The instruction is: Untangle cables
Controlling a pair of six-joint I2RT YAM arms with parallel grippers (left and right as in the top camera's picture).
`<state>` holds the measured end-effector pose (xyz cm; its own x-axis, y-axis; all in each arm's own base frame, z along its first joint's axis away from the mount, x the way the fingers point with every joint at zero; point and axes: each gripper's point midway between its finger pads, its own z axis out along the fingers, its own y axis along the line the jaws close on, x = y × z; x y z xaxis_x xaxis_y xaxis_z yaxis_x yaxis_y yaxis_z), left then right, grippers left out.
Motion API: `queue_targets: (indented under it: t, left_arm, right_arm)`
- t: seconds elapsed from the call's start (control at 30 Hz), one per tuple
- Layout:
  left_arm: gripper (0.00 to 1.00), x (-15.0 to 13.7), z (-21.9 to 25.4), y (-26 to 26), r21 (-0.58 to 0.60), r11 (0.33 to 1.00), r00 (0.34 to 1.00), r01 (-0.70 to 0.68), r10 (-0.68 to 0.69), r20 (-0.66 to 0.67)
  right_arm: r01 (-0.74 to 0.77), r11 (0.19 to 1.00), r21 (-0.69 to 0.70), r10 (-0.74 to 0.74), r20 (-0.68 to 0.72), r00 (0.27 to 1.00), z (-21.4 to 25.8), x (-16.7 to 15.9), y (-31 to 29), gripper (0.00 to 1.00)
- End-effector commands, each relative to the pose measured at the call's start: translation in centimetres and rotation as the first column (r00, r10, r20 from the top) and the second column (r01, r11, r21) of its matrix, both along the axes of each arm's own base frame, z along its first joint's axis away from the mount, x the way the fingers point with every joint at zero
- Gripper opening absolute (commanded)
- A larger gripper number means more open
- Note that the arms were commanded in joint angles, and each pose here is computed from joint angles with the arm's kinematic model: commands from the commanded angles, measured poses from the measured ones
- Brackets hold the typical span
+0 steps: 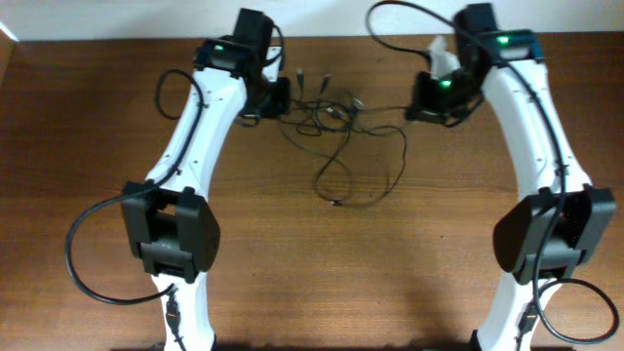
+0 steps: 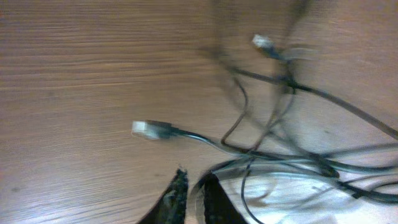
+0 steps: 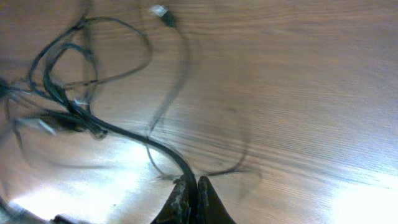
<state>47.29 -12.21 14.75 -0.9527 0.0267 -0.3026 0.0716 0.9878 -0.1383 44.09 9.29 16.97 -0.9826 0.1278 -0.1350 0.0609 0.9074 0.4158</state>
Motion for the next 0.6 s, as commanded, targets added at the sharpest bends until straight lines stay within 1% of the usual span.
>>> queue_targets:
  t: [0.0, 0.1, 0.13, 0.17, 0.2, 0.23, 0.27, 0.3, 0.33, 0.37, 0.4, 0.43, 0.5, 0.57]
  left_arm:
    - [0.14, 0.9, 1.6, 7.3, 0.140, 0.979, 0.988, -0.150, 0.143, 0.060]
    - [0.14, 0.8, 1.6, 8.8, 0.143, 0.974, 0.984, -0.178, 0.172, 0.051]
    - [0.13, 0.8, 1.6, 8.9, 0.143, 0.973, 0.983, -0.181, 0.175, 0.050]
    - [0.10, 0.8, 1.5, 8.9, 0.135, 0.974, 0.984, -0.179, 0.175, 0.044]
    - [0.09, 0.7, 1.5, 8.3, 0.106, 0.980, 0.986, -0.168, 0.165, 0.037]
    - [0.08, 0.6, 1.5, 7.0, 0.042, 0.989, 0.990, -0.143, 0.142, 0.021]
    - [0.08, 0.5, 1.7, 5.1, -0.052, 0.993, 0.994, -0.105, 0.106, 0.006]
    - [0.08, 0.5, 1.9, 3.9, -0.108, 0.991, 0.997, -0.080, 0.080, 0.002]
    - [0.08, 0.5, 2.1, 2.7, -0.149, 0.987, 0.999, -0.052, 0.053, 0.006]
    - [0.09, 0.6, 2.3, 2.2, -0.165, 0.986, 0.999, -0.032, 0.035, 0.015]
    - [0.10, 0.8, 2.5, 1.3, -0.184, 0.983, 0.999, -0.004, 0.009, 0.030]
    - [0.11, 1.0, 2.7, 1.0, -0.191, 0.982, 0.999, 0.004, 0.005, 0.045]
    - [0.17, 1.6, 3.0, 0.9, -0.199, 0.980, 0.997, 0.010, 0.004, 0.072]
    - [0.23, 2.1, 3.2, 1.3, -0.201, 0.980, 0.996, 0.006, 0.013, 0.091]
  right_arm:
    - [0.077, 0.992, -0.105, -0.077, 0.003, 0.997, -0.3, 0.0, -5.8, 0.04]
    - [0.113, 0.988, -0.106, -0.115, -0.010, 0.993, -0.3, -0.3, -8.1, 0.04]
    - [0.117, 0.988, -0.103, -0.120, -0.015, 0.993, -0.3, -0.4, -8.3, 0.04]
    - [0.091, 0.992, -0.088, -0.092, -0.016, 0.996, -0.3, -0.6, -8.0, 0.04]
    - [0.061, 0.995, -0.075, -0.062, -0.015, 0.998, -0.2, -0.8, -7.6, 0.04]
    - [0.046, 0.996, -0.076, -0.048, -0.021, 0.999, -0.2, -1.0, -7.3, 0.04]
    - [0.040, 0.997, -0.070, -0.042, -0.026, 0.999, -0.2, -1.1, -7.0, 0.04]
    - [0.030, 0.999, -0.026, -0.031, -0.027, 0.999, 0.2, -1.3, -6.3, 0.04]
    - [-0.022, 0.999, 0.046, 0.022, -0.001, 1.000, 1.1, -1.5, -5.0, 0.04]
    - [-0.055, 0.994, 0.095, 0.053, 0.024, 0.998, 2.0, -1.7, -4.2, 0.04]
    - [-0.077, 0.989, 0.129, 0.070, 0.062, 0.996, 4.0, -2.3, -3.4, 0.04]
    - [-0.091, 0.988, 0.127, 0.079, 0.095, 0.992, 5.7, -2.8, -3.1, 0.04]
    - [-0.148, 0.984, 0.103, 0.125, 0.204, 0.971, 10.6, -4.1, -1.5, 0.04]
    - [-0.227, 0.971, 0.076, 0.190, 0.330, 0.925, 15.5, -5.8, 1.2, 0.04]
